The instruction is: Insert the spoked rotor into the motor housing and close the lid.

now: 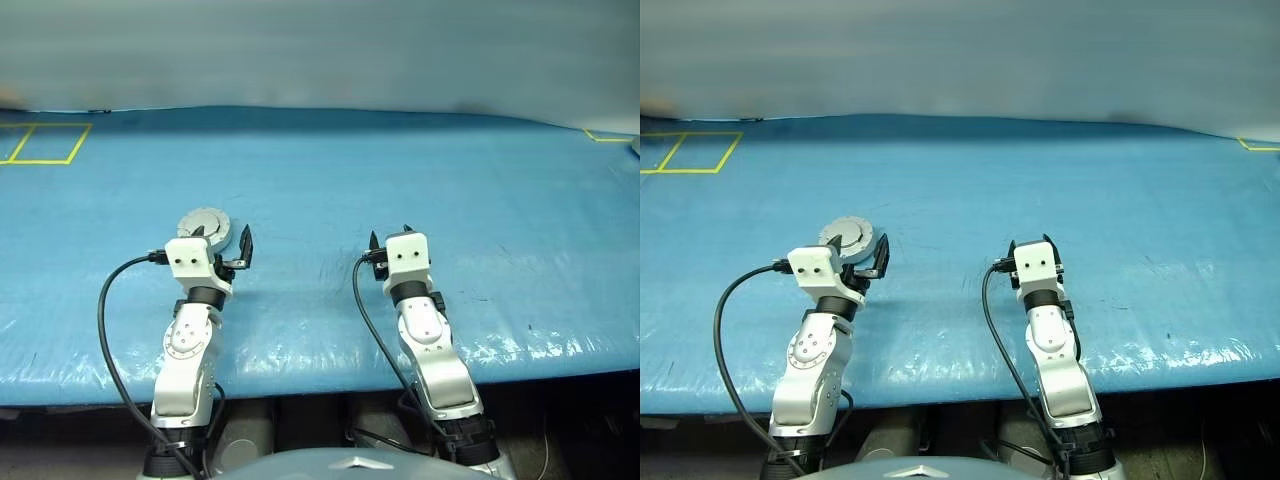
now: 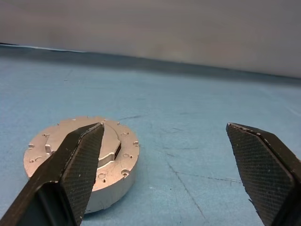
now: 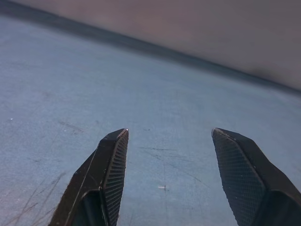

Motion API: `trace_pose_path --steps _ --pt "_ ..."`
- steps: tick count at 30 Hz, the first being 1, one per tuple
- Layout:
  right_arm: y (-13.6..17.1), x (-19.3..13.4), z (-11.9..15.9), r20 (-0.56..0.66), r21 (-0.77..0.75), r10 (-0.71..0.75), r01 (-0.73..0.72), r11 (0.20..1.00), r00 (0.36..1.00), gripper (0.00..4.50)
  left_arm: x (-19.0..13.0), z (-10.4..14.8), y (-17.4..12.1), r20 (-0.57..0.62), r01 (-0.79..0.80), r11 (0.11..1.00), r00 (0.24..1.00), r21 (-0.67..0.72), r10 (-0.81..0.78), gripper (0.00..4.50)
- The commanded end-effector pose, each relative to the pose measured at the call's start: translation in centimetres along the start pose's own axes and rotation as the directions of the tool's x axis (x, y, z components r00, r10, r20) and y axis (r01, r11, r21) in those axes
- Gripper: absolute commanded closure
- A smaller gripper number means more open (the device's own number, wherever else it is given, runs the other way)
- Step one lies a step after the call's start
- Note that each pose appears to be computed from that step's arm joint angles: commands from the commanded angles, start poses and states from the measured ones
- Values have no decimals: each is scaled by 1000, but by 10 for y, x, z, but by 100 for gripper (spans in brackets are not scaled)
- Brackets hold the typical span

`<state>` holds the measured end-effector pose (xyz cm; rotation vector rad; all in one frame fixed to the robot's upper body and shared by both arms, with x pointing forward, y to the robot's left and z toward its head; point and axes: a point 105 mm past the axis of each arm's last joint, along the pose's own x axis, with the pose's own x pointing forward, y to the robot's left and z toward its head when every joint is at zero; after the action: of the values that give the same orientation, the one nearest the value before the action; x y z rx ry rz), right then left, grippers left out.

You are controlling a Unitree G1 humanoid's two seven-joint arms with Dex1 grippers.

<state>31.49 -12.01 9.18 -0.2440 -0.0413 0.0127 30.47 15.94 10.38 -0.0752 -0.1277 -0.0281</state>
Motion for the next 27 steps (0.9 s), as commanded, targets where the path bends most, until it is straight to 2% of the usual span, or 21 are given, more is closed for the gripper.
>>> trace_pose_path --steps 1,8,16,27 --pt "-3 5 16 69 7 -26 25 1000 997 153 6 15 2 66 -19 1000 998 6 18 6" --pt "2 4 16 62 39 -33 31 999 998 153 5 10 14 41 -65 998 997 -12 65 6" --pt "9 4 18 74 40 -11 8 999 997 153 8 20 21 76 -88 996 993 22 86 6" --pt "9 4 16 63 51 0 -3 999 998 153 4 21 16 84 -81 996 993 37 77 6"
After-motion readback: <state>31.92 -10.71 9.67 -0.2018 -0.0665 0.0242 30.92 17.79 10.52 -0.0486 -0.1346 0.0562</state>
